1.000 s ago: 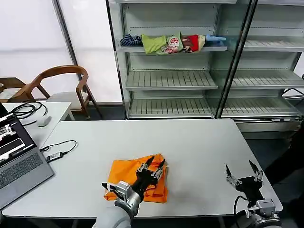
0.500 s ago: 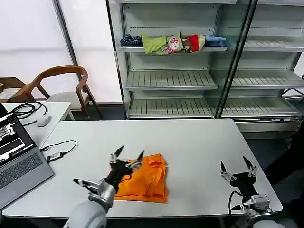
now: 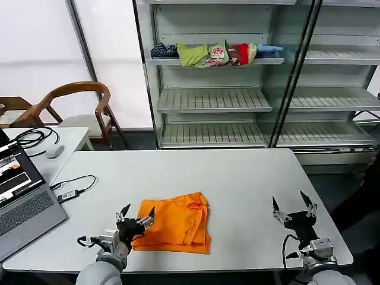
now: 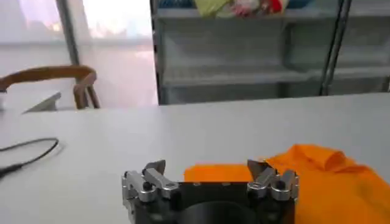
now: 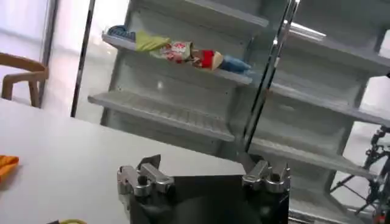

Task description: Fold and organize the clothes.

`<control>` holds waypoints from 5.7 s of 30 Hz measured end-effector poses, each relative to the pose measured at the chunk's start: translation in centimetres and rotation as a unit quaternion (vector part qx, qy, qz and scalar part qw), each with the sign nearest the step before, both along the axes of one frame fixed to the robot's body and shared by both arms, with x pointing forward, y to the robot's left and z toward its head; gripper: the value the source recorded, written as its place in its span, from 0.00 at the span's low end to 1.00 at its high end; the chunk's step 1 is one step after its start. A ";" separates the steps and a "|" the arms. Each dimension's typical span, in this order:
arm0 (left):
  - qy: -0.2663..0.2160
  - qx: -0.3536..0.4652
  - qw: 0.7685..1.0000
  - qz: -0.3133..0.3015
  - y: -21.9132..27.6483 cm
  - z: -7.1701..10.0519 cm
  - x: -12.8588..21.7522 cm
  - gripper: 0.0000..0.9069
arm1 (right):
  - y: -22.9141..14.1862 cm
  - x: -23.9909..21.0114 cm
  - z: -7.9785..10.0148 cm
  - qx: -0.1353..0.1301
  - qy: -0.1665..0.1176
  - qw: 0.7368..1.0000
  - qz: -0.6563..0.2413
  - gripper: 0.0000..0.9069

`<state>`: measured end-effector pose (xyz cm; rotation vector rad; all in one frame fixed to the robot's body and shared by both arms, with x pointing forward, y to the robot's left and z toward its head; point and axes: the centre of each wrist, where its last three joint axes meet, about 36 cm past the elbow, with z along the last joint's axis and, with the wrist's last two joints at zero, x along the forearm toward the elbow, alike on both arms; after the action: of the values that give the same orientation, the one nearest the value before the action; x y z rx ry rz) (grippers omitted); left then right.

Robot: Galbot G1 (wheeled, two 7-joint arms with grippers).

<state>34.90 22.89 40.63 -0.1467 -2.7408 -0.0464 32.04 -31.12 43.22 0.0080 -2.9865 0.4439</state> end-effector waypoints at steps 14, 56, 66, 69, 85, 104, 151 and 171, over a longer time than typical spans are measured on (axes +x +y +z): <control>0.045 -0.029 0.998 0.023 0.7 -1.9 0.2 1.00 | -0.2 0.6 -0.1 -0.001 -0.001 1.000 -0.003 1.00; 0.047 -0.055 0.997 0.021 -0.9 -3.9 -0.1 0.01 | 0.4 2.0 -0.5 0.000 0.002 1.000 0.001 1.00; 0.020 -0.057 0.998 0.026 2.1 -1.3 1.6 0.01 | 0.7 2.7 -0.5 0.002 -0.001 1.000 0.005 1.00; 0.015 -0.052 0.998 0.038 4.3 -0.5 2.0 0.01 | 0.7 2.9 -0.6 0.003 -0.002 1.000 0.006 1.00; -0.024 0.018 0.994 0.102 17.2 8.1 2.0 0.02 | 1.0 4.1 -0.9 0.007 -0.007 1.000 0.013 1.00; -0.038 0.002 0.999 -0.012 5.9 9.8 -1.0 0.02 | -0.3 3.0 -0.7 -0.004 0.000 1.000 -0.003 1.00; -0.097 -0.138 0.969 -0.179 -18.9 3.7 3.4 1.00 | -1.8 4.2 3.1 0.014 -0.040 0.999 -0.005 1.00; -0.235 0.034 0.967 -0.097 4.2 1.1 7.4 1.00 | 1.4 7.4 -0.6 0.042 -0.046 0.998 0.004 1.00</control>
<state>42.35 27.07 41.71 -0.4336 -3.1800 -0.2606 39.44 -29.72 42.64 0.0074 -3.0942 0.3294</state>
